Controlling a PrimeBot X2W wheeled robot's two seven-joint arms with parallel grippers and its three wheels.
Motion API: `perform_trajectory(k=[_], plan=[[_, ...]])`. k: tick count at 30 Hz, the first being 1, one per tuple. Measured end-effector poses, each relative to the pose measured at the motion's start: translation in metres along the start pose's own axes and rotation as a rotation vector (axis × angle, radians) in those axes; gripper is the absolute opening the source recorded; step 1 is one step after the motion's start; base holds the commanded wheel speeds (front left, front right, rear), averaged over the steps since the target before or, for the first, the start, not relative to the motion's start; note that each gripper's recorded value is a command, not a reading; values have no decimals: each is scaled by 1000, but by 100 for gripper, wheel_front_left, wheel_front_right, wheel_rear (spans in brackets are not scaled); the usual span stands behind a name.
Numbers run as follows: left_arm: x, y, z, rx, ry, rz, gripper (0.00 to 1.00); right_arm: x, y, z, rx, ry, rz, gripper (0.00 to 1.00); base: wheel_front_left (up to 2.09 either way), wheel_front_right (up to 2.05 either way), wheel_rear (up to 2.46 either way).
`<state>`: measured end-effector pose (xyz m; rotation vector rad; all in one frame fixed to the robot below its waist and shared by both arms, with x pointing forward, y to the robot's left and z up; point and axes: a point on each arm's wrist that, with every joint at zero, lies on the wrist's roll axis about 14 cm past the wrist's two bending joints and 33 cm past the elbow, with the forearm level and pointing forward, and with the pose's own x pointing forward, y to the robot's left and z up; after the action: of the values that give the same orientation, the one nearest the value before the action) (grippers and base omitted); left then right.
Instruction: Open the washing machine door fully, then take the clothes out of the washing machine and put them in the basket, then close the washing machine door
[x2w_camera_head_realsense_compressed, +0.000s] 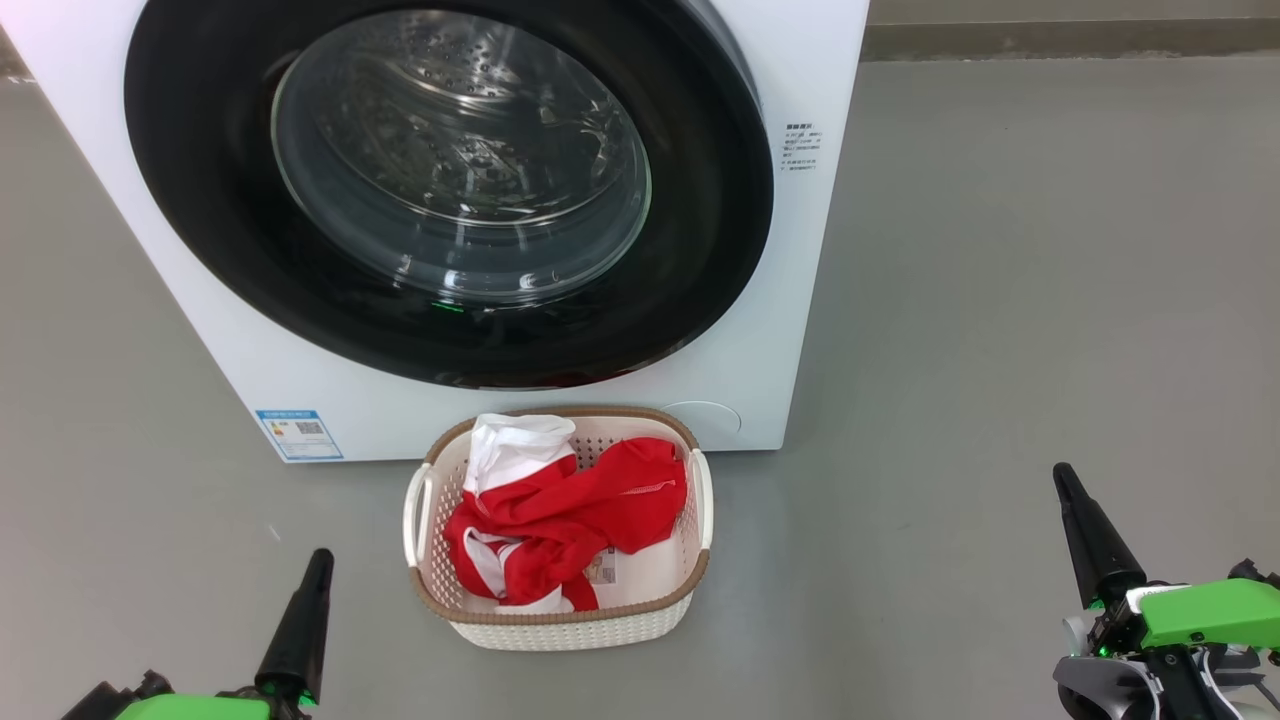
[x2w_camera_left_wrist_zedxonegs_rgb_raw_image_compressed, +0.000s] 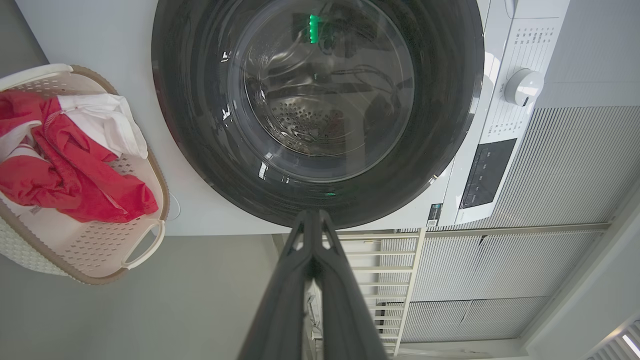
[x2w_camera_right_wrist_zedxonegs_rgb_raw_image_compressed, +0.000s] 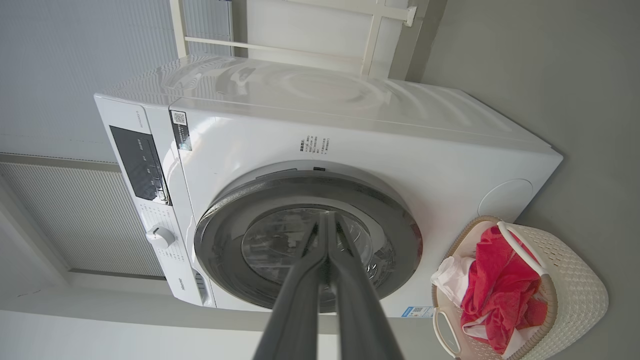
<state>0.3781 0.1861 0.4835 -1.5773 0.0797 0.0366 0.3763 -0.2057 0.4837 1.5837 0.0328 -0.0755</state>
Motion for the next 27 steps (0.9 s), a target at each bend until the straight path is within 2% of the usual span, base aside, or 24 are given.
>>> perform_trajectory(k=[27], plan=[[0,0,0,0,0,0,0,0,0,0,2,0,0,0,0,0,0]])
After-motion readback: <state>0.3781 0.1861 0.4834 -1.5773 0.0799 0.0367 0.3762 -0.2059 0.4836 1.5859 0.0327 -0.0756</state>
